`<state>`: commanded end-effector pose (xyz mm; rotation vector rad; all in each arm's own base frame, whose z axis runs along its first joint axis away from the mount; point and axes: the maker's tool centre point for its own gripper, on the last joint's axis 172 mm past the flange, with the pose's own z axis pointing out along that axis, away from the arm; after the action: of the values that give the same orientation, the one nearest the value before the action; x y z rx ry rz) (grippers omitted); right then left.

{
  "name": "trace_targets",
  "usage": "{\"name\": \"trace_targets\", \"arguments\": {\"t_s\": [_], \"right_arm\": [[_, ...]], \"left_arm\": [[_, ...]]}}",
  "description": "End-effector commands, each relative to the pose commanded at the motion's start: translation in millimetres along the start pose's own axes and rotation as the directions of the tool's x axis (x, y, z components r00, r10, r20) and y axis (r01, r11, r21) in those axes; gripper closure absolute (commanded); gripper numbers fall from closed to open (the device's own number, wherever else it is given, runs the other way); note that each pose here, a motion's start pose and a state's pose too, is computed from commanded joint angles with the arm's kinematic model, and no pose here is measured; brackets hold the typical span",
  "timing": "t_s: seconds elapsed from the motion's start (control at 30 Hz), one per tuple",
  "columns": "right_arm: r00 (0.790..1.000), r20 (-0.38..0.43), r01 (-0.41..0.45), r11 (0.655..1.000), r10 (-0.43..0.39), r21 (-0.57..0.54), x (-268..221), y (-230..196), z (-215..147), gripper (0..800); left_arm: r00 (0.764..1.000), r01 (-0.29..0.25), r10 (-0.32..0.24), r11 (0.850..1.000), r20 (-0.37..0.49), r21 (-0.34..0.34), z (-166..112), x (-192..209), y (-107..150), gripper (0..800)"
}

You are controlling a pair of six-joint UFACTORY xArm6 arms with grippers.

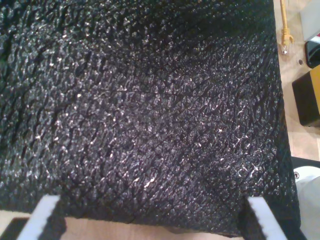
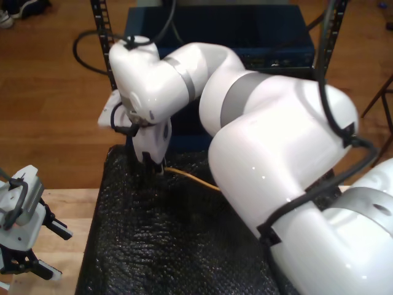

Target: Grab the cable and plug it in

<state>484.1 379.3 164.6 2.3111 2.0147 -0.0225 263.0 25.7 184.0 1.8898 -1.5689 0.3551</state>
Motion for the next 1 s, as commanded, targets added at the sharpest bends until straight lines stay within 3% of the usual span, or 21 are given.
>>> {"name": "trace_targets", "arguments": {"t_s": [0.17, 0.4, 0.57, 0.87, 1.0], "right_arm": [[0.999, 0.004, 0.053, 0.999, -0.053, 0.009, -19.8, -0.9, -6.0, 796], [0.995, -0.061, 0.089, 0.990, -0.082, 0.107, -62.8, -22.3, -14.0, 796], [0.989, -0.137, 0.080, 0.981, -0.056, 0.176, -96.3, -42.0, -24.3, 796], [0.986, -0.162, 0.055, 0.983, -0.026, 0.176, -159.4, -72.3, -44.5, 796], [0.974, -0.225, 0.040, 0.983, 0.002, 0.180, -175.5, -78.3, -58.1, 796]], "left_arm": [[1.000, -0.001, 0.001, 1.000, -0.014, 0.002, 0.6, 4.2, -0.7, 0], [0.999, -0.017, 0.017, 1.000, -0.037, -0.004, -5.0, 17.2, 0.8, 0], [0.994, -0.046, 0.046, 0.999, -0.096, -0.001, -14.4, 44.6, -1.3, 0], [0.977, -0.120, 0.115, 0.993, -0.180, -0.018, -2.3, 96.5, -5.3, 0], [0.969, -0.128, 0.119, 0.991, -0.215, -0.027, 4.6, 120.3, -7.0, 0]]}}
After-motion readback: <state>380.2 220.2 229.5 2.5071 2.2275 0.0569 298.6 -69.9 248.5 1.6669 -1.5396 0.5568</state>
